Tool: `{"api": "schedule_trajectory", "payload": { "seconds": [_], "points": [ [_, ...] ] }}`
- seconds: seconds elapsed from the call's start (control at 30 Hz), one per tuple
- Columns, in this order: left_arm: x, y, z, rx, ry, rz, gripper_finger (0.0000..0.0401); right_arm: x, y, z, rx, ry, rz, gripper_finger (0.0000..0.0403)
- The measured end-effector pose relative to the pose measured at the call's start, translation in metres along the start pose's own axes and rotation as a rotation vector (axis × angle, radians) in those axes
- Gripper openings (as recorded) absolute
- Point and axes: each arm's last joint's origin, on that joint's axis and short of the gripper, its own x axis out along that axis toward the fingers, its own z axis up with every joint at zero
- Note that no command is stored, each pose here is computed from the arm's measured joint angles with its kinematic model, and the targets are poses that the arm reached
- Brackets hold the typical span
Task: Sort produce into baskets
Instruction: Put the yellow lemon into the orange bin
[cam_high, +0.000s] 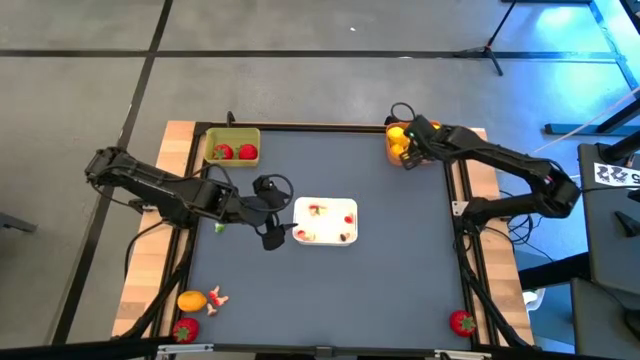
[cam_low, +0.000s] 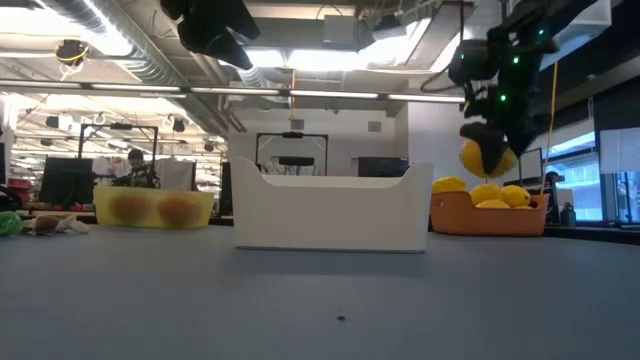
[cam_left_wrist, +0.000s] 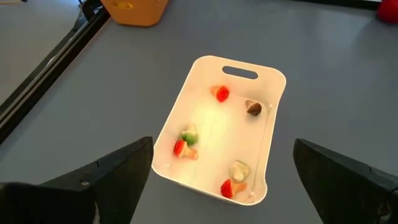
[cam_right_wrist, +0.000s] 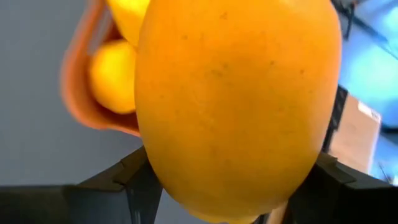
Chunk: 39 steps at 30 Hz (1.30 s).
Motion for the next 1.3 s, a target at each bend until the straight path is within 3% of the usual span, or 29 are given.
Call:
{"api": "schedule_trajectory", "payload": {
  "seconds": [0.53, 0.73, 1.0, 1.3],
  "points": [
    [0.0, 0.0, 0.0, 0.008, 0.001, 0.001, 0.0381, 0.044, -0.014, -0.001, 0.034, 0.24, -0.175, 0.0272],
    [0.0, 0.0, -0.001, 0.008, 0.002, 0.001, 0.0381, 0.055, -0.013, -0.001, -0.005, 0.258, -0.265, 0.0297],
    [0.0, 0.0, -0.001, 0.008, 0.002, 0.001, 0.0381, 0.057, -0.011, 0.0, -0.008, 0.25, -0.28, 0.0326],
    [0.0, 0.0, -0.001, 0.009, 0.002, 0.001, 0.0381, 0.057, -0.011, 0.0, -0.024, 0.251, -0.278, 0.033]
  ]
}}
